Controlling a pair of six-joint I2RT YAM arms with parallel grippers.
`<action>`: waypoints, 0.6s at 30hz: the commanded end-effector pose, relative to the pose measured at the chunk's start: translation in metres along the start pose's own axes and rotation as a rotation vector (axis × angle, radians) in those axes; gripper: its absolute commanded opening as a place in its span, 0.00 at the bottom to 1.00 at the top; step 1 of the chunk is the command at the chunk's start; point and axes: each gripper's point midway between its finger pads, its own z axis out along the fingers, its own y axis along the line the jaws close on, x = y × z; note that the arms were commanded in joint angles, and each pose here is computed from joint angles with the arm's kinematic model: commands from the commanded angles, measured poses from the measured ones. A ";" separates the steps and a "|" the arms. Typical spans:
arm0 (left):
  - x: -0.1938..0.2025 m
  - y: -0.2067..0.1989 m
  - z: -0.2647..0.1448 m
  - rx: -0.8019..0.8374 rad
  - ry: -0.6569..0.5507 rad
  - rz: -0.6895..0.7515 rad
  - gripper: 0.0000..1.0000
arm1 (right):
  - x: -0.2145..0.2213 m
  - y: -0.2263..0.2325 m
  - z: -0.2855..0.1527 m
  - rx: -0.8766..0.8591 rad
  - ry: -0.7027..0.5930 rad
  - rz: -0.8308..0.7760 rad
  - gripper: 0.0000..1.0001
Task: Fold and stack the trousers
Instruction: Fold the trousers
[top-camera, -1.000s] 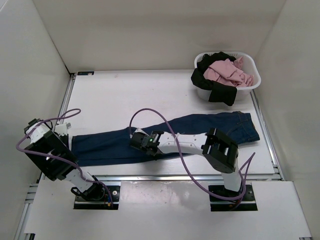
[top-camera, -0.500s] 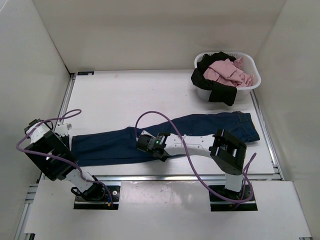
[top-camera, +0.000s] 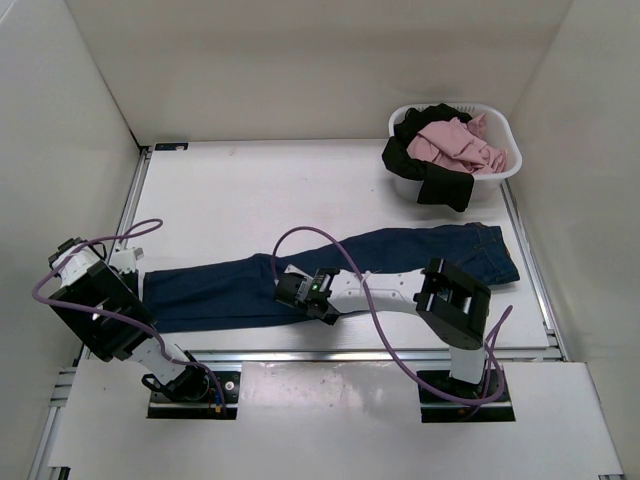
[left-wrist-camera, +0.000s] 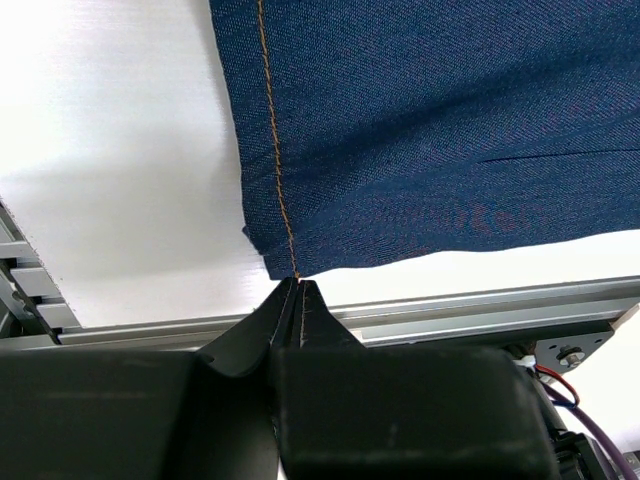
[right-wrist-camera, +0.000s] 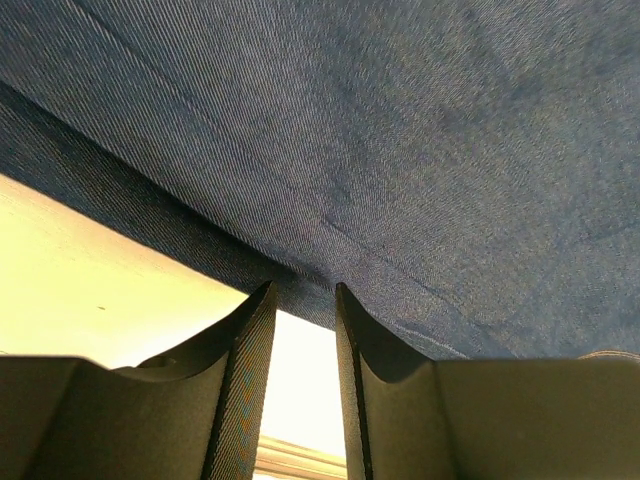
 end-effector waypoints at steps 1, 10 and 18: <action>-0.003 0.001 -0.004 -0.007 -0.019 0.007 0.14 | 0.007 -0.001 0.004 0.000 0.018 -0.027 0.34; -0.004 0.003 -0.006 -0.020 -0.019 0.009 0.14 | 0.008 -0.010 0.018 0.054 0.045 -0.014 0.23; 0.000 0.006 -0.007 -0.030 0.002 0.028 0.14 | -0.002 -0.022 0.009 0.095 0.016 0.052 0.00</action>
